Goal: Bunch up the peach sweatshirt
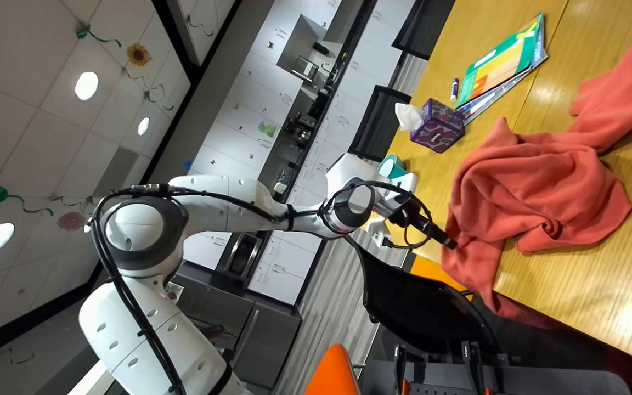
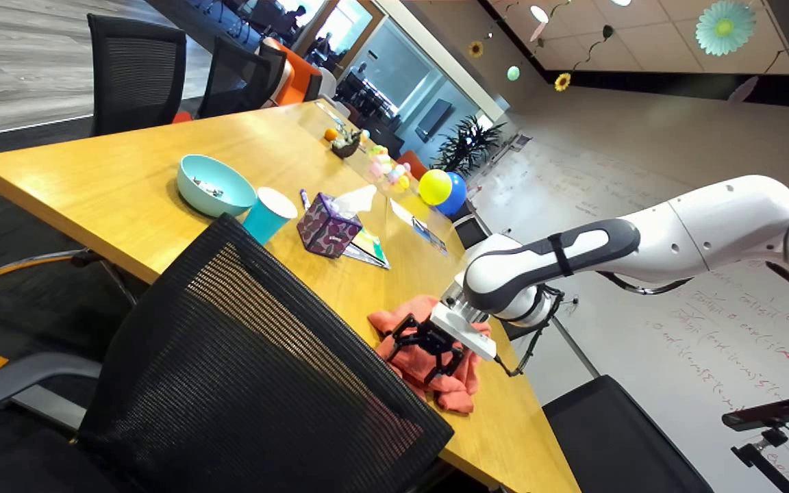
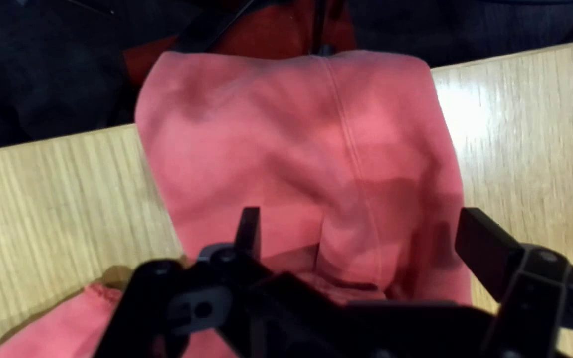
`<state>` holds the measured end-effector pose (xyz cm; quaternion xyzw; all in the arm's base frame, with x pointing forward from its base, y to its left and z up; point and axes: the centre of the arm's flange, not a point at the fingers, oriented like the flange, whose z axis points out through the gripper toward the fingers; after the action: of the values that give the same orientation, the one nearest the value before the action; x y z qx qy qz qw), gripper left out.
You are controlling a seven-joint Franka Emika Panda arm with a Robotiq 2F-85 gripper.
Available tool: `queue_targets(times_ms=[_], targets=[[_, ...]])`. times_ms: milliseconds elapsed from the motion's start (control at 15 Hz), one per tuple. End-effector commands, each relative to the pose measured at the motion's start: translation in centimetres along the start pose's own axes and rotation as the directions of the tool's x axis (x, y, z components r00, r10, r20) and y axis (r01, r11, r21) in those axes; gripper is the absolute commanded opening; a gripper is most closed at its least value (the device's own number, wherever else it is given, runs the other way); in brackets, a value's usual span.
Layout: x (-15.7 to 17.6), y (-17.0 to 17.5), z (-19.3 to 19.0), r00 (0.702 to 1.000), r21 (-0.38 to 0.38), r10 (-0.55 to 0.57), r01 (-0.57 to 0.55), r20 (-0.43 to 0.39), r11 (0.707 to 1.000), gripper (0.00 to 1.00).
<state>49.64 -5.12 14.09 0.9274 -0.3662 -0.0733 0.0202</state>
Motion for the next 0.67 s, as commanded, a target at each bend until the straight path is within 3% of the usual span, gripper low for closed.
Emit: queue_targets(times_ms=[0,267,333,400,600], targets=[[1.3,-0.7,2.3,0.998,0.047,-0.057,0.059,-0.038,0.997,1.0],[1.8,-1.7,3.0,0.995,0.104,-0.083,0.089,-0.062,0.991,1.0],[1.8,-2.0,3.1,0.994,0.115,-0.088,0.094,-0.062,0.989,0.75],[1.9,-2.3,3.2,0.994,0.119,-0.092,0.098,-0.062,0.988,0.74],[2.1,-2.5,3.2,0.994,0.128,-0.093,0.1,-0.057,0.987,0.49]])
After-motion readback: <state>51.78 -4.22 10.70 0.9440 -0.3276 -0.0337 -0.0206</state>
